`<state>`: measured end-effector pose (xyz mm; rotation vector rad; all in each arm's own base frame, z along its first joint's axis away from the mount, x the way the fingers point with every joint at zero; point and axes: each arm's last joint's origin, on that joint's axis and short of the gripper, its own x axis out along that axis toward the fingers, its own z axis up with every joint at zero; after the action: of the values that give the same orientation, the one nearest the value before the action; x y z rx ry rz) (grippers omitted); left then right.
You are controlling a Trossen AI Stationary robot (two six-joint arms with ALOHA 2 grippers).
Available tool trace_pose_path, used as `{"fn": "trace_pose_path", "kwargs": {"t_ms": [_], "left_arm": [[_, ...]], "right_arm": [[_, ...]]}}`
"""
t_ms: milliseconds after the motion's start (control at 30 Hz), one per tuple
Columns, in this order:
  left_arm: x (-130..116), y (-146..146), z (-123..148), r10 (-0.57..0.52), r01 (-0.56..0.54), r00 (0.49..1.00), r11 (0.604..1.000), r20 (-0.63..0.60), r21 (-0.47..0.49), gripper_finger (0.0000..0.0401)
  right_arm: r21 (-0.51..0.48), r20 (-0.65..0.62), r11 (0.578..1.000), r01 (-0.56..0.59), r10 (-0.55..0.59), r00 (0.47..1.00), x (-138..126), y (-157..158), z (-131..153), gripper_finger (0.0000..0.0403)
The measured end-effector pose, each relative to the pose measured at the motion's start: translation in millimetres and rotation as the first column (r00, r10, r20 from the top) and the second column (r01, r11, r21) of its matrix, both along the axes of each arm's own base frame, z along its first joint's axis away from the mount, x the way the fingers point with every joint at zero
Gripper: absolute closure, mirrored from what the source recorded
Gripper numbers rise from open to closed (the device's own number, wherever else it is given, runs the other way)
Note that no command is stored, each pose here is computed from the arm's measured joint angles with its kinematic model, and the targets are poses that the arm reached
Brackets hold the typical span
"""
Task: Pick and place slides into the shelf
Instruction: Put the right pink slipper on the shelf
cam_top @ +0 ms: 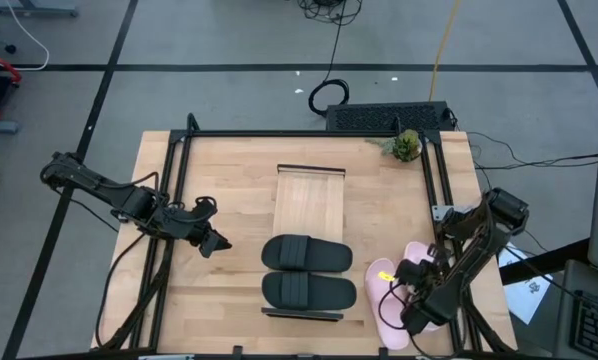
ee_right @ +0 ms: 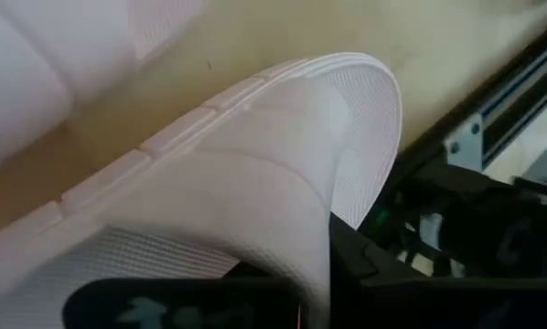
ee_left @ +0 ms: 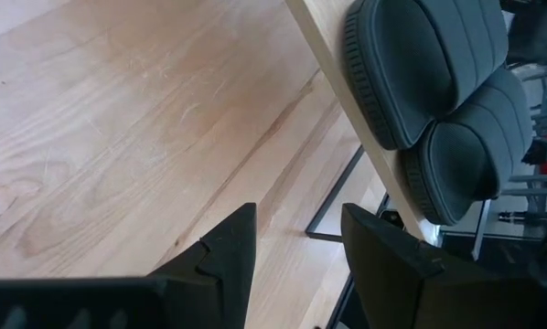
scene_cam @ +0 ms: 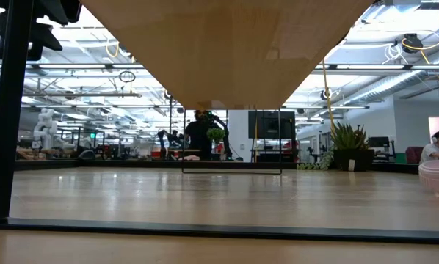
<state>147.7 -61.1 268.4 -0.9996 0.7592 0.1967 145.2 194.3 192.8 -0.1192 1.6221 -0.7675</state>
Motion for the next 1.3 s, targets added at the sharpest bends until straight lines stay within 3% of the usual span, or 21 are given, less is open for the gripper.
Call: {"fn": "trace_pose_path", "kwargs": {"t_ms": [100, 333, 467, 733, 933, 1067, 1133, 1200, 1300], "left_arm": [[0.0, 0.0, 0.0, -0.001, 0.001, 1.0, 1.0, 0.0, 0.001, 0.024], [0.0, 0.0, -0.1, -0.008, 0.008, 1.0, 1.0, 0.003, 0.013, 0.024], [0.1, 0.1, 0.0, -0.008, 0.008, 1.0, 1.0, 0.004, 0.014, 0.024], [0.0, 0.1, 0.1, 0.005, -0.005, 1.0, 1.0, 0.001, 0.0, 0.024], [0.0, 0.1, 0.0, 0.009, -0.009, 1.0, 1.0, 0.0, -0.005, 0.024], [0.0, 0.2, 0.1, 0.012, -0.012, 1.0, 1.0, 0.0, -0.003, 0.024], [0.1, 0.5, 0.1, 0.021, -0.021, 1.0, 1.0, 0.004, 0.004, 0.024], [0.3, 1.1, 0.1, 0.042, -0.042, 0.999, 0.999, 0.008, 0.01, 0.024], [0.6, 2.0, 0.3, 0.086, -0.086, 0.996, 0.996, 0.013, 0.006, 0.024]], "right_arm": [[-0.008, 0.022, 1.0, 0.005, -0.005, 1.0, -1.2, -2.5, 21.4, 0.0401], [0.128, 0.188, 0.992, -0.021, -0.003, 0.982, 4.3, -13.1, 63.8, 0.0402], [0.124, 0.24, 0.989, -0.08, 0.048, 0.969, 12.6, -24.0, 77.2, 0.0402], [-0.036, 0.438, 0.978, -0.207, 0.202, 0.876, 43.0, -54.7, 118.7, 0.0402], [-0.236, 0.526, 0.929, -0.286, 0.37, 0.766, 55.6, -92.7, 180.5, 0.0402], [-0.379, 0.465, 0.85, -0.367, 0.517, 0.719, 60.9, -118.4, 227.2, 0.0402], [-0.45, 0.407, 0.79, -0.417, 0.597, 0.692, 68.4, -130.0, 247.6, 0.0402], [-0.524, 0.335, 0.707, -0.476, 0.684, 0.648, 77.5, -139.3, 266.9, 0.0402], [-0.627, 0.204, 0.549, -0.553, 0.801, 0.563, 92.1, -152.5, 291.8, 0.0403]]}}
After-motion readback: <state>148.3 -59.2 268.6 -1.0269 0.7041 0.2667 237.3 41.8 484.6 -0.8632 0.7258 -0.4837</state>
